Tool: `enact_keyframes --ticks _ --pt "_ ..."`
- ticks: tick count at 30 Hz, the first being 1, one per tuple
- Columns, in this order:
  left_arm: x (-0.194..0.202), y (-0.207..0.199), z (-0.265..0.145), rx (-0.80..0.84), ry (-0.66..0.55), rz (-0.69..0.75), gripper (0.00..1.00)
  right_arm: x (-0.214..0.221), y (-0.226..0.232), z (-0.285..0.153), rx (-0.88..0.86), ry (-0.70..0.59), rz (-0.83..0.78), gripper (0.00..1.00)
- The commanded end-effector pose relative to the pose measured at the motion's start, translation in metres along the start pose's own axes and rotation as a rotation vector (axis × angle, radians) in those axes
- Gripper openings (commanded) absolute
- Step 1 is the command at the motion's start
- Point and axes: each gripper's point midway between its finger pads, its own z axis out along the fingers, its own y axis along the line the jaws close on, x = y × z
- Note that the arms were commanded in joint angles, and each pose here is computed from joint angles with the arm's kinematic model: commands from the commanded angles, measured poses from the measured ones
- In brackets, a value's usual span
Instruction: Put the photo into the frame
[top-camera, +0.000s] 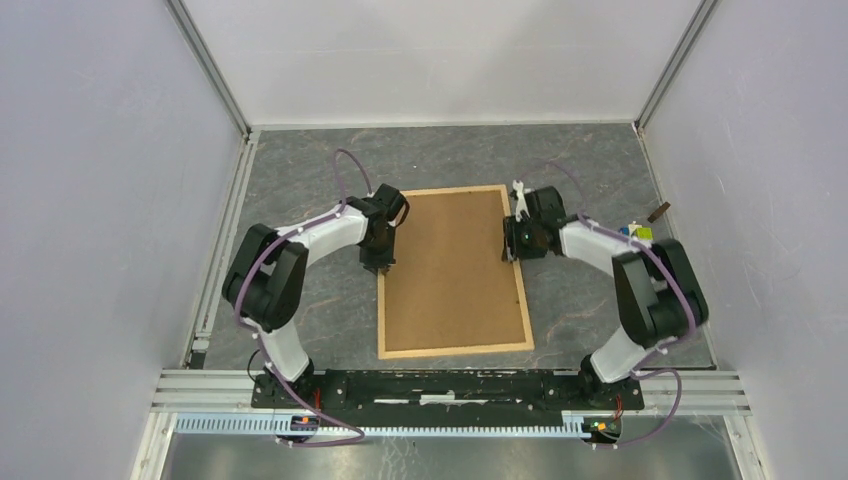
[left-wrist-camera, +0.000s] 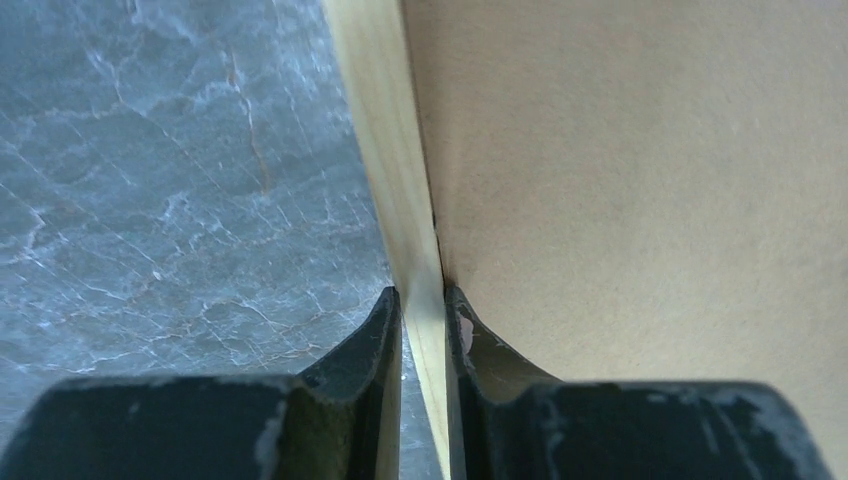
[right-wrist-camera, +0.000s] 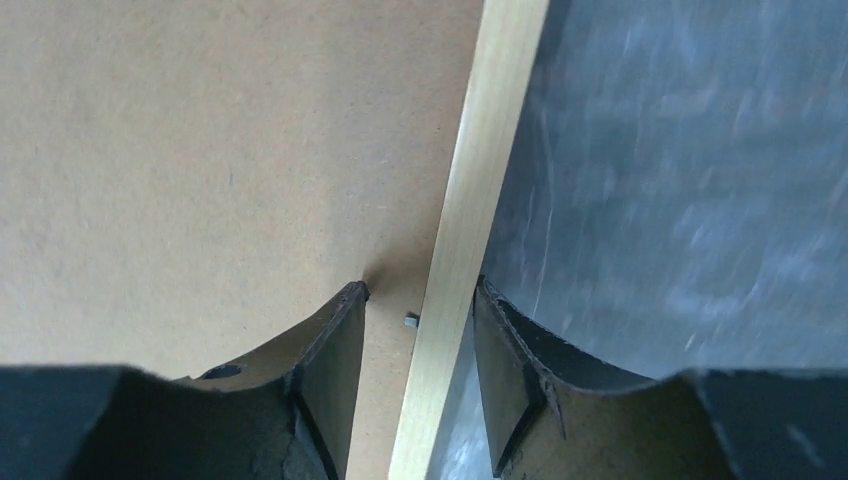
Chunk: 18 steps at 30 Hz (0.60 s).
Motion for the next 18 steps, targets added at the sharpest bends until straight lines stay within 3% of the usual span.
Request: enact_keyframes --ticks 1,4,7,8,10,11,12,15,18 --pt "-0.047 -0.003 0.038 0.015 -0.05 0.038 0.02 0.051 0.067 -0.024 -0.255 0.015 0.083 0.48" --pt "-0.085 0.01 0.043 -0.012 -0.054 0.004 0.02 0.068 0.105 -0.04 -0.391 -0.035 0.121 0.48" --pt "-0.136 0.016 0.02 -0.058 -0.148 0.026 0.05 0.082 0.124 -0.049 -0.462 -0.055 0.113 0.52" --pt "-0.148 0.017 0.006 -0.08 -0.172 0.032 0.1 0.082 0.116 -0.048 -0.423 -0.066 0.105 0.54" --pt "-0.16 0.022 -0.02 -0.101 -0.217 0.034 0.41 0.069 0.085 -0.048 -0.263 -0.092 0.044 0.59" --pt "-0.159 0.024 -0.036 -0.099 -0.238 0.024 0.56 0.059 0.069 -0.051 -0.188 -0.113 0.015 0.6" --pt "-0.151 0.026 -0.047 -0.089 -0.245 0.014 0.65 0.041 0.055 -0.056 -0.12 -0.155 -0.024 0.63" --pt "-0.106 0.03 -0.068 -0.041 -0.238 -0.022 0.8 -0.006 0.02 -0.074 0.018 -0.257 -0.057 0.69" --pt "-0.051 0.033 -0.085 0.026 -0.239 -0.085 0.85 -0.043 -0.003 -0.08 0.068 -0.304 -0.034 0.71"
